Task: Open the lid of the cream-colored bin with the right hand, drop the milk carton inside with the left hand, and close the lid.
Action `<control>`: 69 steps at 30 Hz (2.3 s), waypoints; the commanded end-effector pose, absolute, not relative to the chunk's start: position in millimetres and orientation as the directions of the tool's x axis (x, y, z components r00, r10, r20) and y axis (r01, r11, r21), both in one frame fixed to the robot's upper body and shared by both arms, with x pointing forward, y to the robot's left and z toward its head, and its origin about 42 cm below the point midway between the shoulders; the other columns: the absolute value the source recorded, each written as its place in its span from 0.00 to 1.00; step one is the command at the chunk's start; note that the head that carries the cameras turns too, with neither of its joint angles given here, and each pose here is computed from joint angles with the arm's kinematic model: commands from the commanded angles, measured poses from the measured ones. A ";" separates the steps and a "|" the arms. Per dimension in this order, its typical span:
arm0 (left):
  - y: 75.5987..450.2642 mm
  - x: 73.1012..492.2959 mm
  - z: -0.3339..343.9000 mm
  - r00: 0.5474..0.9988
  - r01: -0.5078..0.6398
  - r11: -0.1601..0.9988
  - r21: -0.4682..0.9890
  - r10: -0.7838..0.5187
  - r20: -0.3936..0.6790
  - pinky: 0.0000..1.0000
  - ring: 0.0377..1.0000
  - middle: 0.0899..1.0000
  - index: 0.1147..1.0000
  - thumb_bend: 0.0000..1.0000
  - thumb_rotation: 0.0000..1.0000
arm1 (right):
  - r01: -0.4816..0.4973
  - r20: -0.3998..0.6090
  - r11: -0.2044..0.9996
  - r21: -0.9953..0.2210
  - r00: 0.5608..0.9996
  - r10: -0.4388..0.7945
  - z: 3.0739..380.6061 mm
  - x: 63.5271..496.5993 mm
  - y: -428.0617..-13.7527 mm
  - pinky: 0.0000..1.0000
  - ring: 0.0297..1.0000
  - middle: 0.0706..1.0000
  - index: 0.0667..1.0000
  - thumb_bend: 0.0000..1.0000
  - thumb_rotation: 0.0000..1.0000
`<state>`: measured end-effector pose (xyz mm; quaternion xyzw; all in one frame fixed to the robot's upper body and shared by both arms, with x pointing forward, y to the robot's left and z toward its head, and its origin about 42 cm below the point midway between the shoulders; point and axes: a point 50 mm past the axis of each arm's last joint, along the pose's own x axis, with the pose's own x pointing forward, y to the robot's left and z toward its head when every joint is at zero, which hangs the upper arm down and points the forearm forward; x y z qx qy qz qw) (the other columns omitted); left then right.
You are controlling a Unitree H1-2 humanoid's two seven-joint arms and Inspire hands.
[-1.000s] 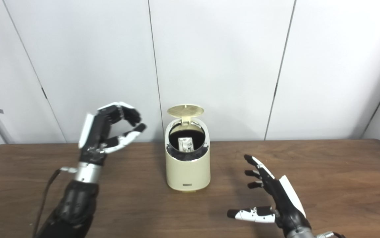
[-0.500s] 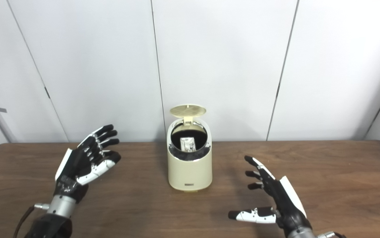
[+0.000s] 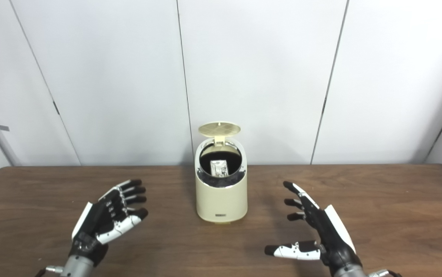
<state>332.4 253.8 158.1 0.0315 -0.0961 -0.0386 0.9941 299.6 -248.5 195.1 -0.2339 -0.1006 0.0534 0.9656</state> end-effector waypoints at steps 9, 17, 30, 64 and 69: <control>251.8 334.7 155.4 0.970 0.077 0.989 0.123 -0.102 0.220 0.45 0.57 0.63 0.63 0.71 0.17 | -0.023 0.290 0.883 -0.470 0.940 0.179 226.4 314.7 -243.0 0.66 0.79 0.88 0.89 0.69 0.11; 250.0 331.5 148.8 0.969 0.091 0.986 0.142 -0.121 0.215 0.44 0.56 0.62 0.63 0.70 0.14 | 0.004 0.374 0.873 -0.488 0.905 0.205 265.8 354.9 -235.0 0.71 0.81 0.88 0.87 0.69 0.37; 248.7 329.1 143.4 0.965 0.092 0.986 0.140 -0.123 0.231 0.45 0.56 0.61 0.64 0.69 0.14 | 0.007 0.392 0.756 -0.654 0.858 0.331 345.4 416.9 -195.2 0.73 0.85 0.89 0.89 0.72 0.38; 239.7 331.3 142.9 0.962 0.090 0.989 0.116 -0.117 0.248 0.43 0.55 0.61 0.63 0.69 0.15 | -0.019 0.215 0.409 -0.912 0.828 0.518 362.6 427.9 -176.7 0.87 0.98 0.85 0.82 0.71 0.55; 238.9 331.9 144.8 0.962 0.088 0.989 0.118 -0.116 0.249 0.44 0.55 0.61 0.63 0.69 0.15 | -0.013 0.208 0.376 -0.927 0.815 0.541 362.7 417.4 -182.6 0.87 0.97 0.84 0.82 0.72 0.56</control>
